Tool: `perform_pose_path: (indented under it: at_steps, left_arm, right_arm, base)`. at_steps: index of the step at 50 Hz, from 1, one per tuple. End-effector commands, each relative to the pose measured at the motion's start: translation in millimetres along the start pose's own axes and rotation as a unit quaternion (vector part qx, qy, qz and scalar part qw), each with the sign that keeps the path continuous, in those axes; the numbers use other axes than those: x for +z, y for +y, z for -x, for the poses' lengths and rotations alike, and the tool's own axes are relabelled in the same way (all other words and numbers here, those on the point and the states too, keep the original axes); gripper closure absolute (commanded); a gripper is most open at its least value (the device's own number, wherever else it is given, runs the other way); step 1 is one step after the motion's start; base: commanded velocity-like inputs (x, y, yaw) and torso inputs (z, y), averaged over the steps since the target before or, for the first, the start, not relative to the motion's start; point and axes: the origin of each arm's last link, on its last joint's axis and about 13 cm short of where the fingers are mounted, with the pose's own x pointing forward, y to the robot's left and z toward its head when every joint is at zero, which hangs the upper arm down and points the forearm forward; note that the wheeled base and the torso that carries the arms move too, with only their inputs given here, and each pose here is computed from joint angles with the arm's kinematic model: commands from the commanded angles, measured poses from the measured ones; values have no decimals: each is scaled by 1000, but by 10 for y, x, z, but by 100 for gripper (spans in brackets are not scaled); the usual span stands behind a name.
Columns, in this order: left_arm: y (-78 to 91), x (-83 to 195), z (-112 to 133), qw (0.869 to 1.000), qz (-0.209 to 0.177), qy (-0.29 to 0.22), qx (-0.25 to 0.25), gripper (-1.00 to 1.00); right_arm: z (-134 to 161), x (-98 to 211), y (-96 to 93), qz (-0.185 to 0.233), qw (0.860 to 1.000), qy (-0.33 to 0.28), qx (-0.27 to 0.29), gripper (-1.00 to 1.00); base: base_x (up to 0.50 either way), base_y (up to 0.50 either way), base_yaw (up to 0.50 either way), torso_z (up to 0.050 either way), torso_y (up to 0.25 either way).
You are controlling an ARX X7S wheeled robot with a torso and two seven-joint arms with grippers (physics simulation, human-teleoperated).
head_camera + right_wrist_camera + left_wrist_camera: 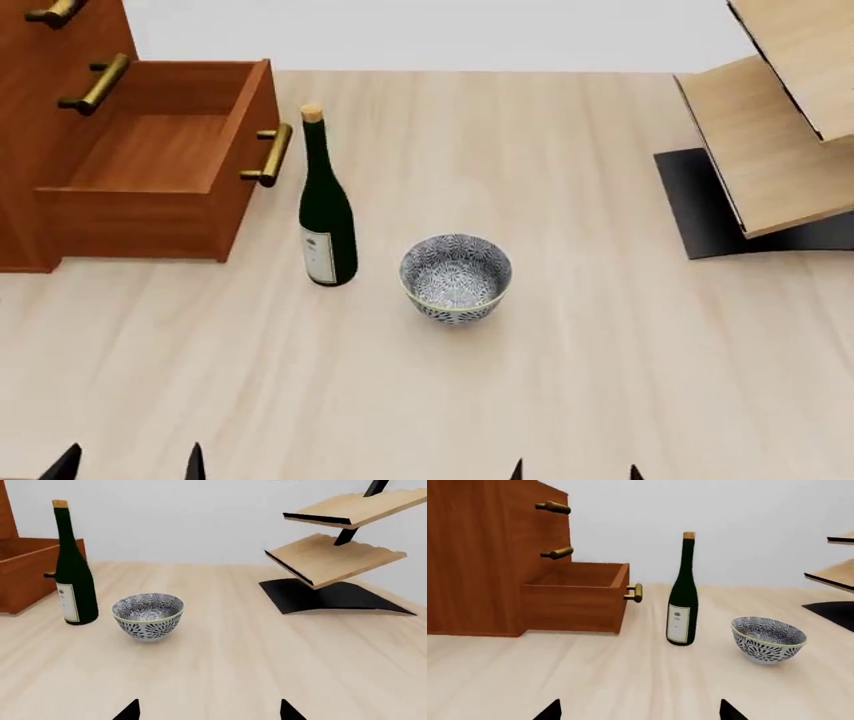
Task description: Put the wine bottle in the bottom drawer of the cabinet.
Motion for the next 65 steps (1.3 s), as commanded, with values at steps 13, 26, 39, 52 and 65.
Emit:
perform_pose_path:
  at_steps: [13, 26, 39, 52, 65]
  left_arm:
    - [-98, 1012, 183, 998, -50, -9, -26, -100]
    - [-114, 1571, 188, 998, -43, -19, -38, -100]
    - [-169, 1847, 243, 998, -13, -23, -54, -100]
    - [-169, 1847, 244, 998, -13, -23, -54, -100]
    - [314, 1841, 69, 997, 2, -18, 71, -100]
  right_arm:
    - [148, 862, -91, 9, 1000, -15, 10, -100]
    - [111, 1227, -129, 7, 999, -28, 15, -100]
    - [85, 1414, -131, 10, 998, -51, 24, -100]
    - [85, 1413, -131, 10, 998, -51, 24, -100]
    - [130, 1429, -92, 30, 997, -73, 19, -100]
  base:
    - [0, 0, 0, 50, 7]
    - [0, 0, 0, 50, 7]
    - [0, 0, 0, 50, 7]
    - [0, 0, 0, 49, 7]
    - [0, 0, 0, 4, 0]
